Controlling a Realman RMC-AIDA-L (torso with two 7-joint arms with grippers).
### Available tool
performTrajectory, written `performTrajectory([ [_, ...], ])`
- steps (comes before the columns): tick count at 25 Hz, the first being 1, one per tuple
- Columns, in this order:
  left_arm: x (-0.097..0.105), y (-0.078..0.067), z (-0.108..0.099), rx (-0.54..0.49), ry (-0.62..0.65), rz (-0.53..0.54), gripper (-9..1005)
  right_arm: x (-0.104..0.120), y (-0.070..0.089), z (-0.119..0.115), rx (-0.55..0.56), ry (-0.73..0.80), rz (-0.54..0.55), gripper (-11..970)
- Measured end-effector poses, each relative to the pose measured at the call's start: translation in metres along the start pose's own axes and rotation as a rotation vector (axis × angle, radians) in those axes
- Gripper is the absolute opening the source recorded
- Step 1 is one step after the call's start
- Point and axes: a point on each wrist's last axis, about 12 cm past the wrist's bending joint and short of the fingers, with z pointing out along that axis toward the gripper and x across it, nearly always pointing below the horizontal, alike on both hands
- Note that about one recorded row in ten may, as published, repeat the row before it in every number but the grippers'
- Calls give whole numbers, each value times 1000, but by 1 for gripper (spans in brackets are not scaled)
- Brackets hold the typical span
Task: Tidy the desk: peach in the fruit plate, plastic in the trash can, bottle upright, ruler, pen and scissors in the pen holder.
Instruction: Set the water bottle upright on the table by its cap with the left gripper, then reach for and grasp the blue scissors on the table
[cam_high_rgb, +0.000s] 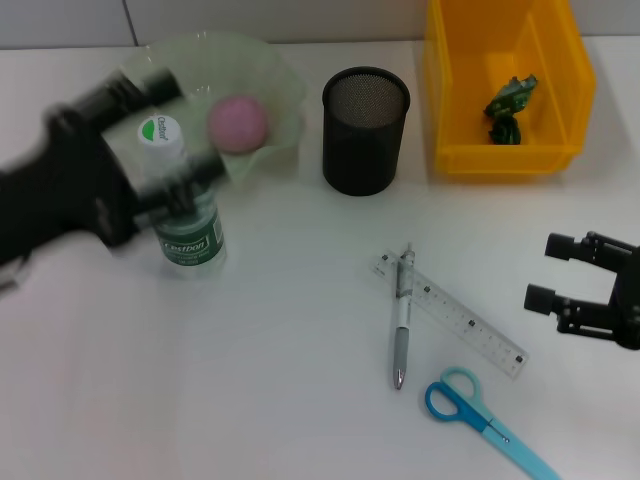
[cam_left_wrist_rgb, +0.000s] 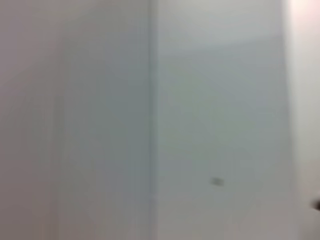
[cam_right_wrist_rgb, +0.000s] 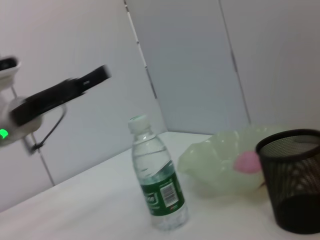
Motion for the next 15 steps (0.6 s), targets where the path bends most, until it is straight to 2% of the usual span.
performTrajectory([
  [1, 0, 0, 0, 0, 0, 0, 801, -3, -1, -2, 5, -2, 2, 819],
  [2, 16, -12, 11, 93, 30, -12, 801, -7, -2, -3, 5, -5, 4, 818],
  [4, 28, -20, 18, 150, 68, -25, 802, -19, -3, -9, 4, -10, 2, 817],
  [5, 40, -27, 25, 209, 116, -47, 803, -27, -3, -11, 2, -8, 3, 816],
  [10, 56, -31, 33, 246, 180, -98, 805, -72, -6, -16, 19, 79, 7, 813],
  [11, 62, -31, 36, 243, 202, -121, 803, -81, -6, -15, 26, 113, 11, 813],
  [15, 64, -30, 37, 235, 214, -129, 798, -110, -1, -3, 41, 320, 68, 811],
])
